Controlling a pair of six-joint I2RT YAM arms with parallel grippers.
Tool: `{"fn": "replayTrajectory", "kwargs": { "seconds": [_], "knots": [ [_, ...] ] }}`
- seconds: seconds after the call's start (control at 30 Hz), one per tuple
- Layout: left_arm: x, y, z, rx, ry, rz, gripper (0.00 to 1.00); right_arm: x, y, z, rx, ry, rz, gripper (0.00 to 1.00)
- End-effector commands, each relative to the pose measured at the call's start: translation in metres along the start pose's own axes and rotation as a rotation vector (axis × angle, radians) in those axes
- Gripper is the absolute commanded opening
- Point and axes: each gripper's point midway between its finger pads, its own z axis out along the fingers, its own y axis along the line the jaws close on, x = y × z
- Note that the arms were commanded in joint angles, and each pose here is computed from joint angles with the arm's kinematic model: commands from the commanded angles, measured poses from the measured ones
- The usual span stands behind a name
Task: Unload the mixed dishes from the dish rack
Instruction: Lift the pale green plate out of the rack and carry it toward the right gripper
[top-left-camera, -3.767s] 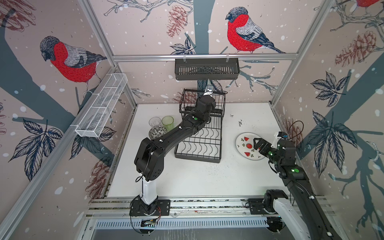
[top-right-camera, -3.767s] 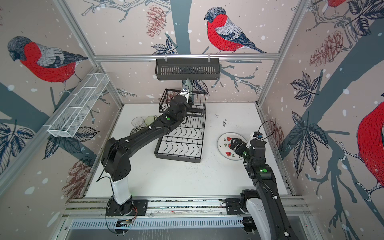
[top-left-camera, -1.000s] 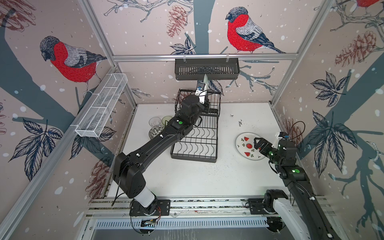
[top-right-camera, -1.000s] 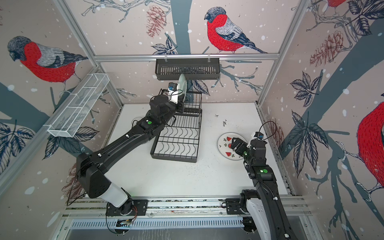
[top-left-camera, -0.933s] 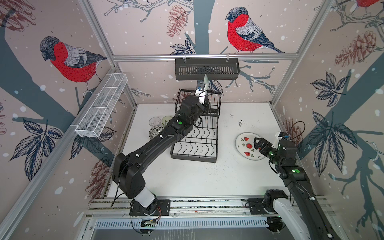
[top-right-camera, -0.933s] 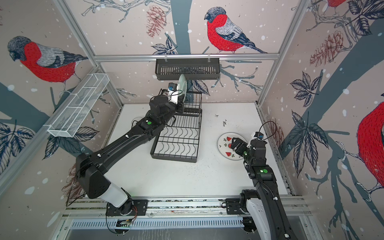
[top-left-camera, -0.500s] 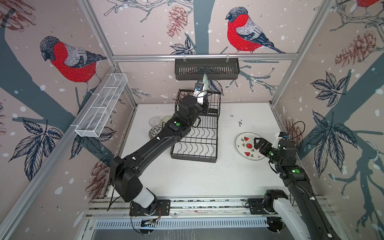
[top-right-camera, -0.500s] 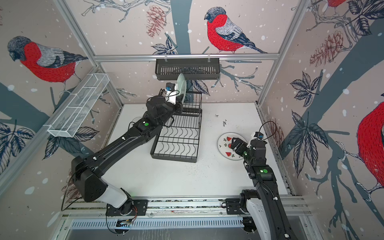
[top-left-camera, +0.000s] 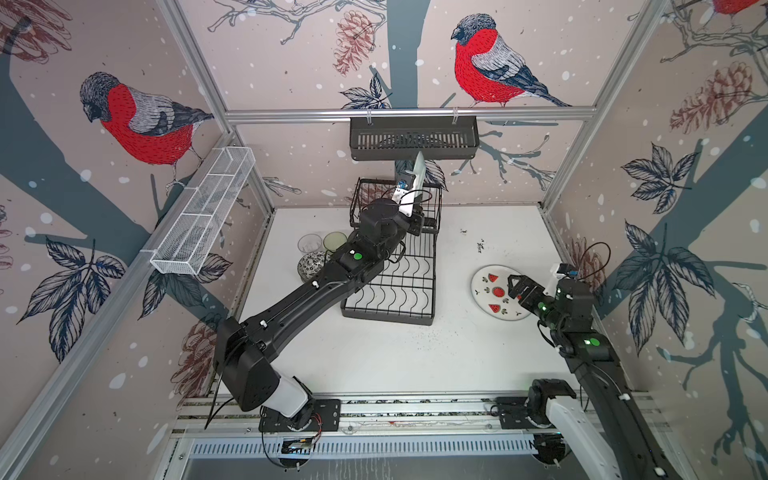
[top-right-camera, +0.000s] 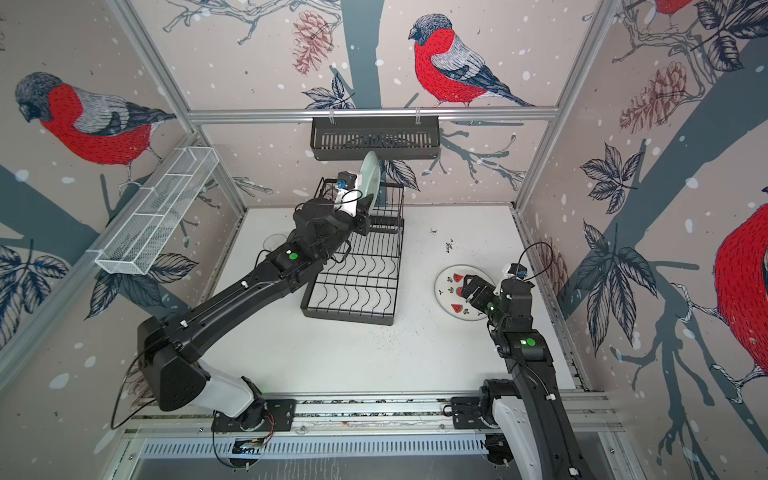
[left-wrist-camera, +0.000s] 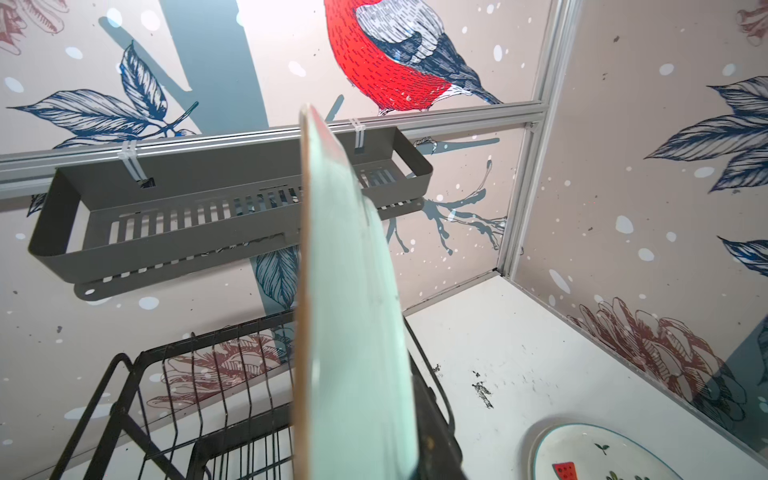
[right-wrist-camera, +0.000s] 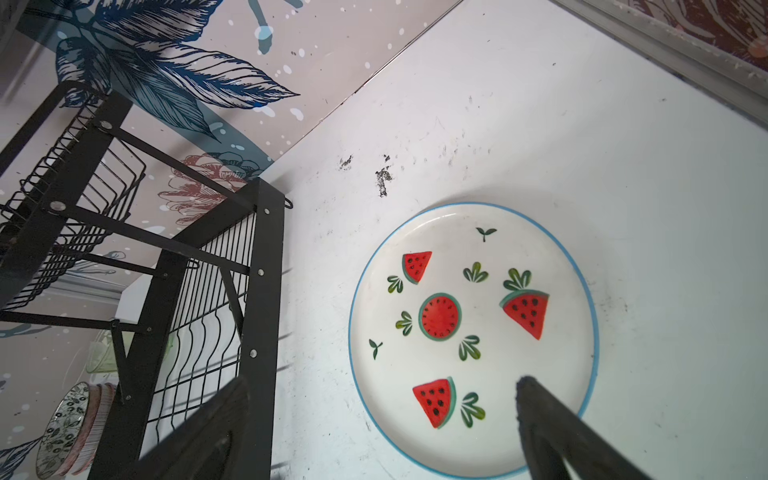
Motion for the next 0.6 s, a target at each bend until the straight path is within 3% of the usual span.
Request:
{"fn": "replayTrajectory", "kwargs": {
  "seconds": [0.0,0.27,0.57],
  "knots": [
    [-0.044,-0.018,-0.015,0.053,-0.174,0.009,0.0,-0.004,0.008,-0.002,-0.035,-0.004,0.014,0.99],
    [-0.049,-0.063,-0.037,0.174,-0.193,-0.021,0.0,-0.004,0.01,0.0,-0.036,0.016,0.039,0.99],
    [-0.014,-0.115,-0.04,0.261,-0.148,-0.002,0.0,-0.003,0.012,-0.005,-0.044,0.02,0.067,1.0]
  ]
}}
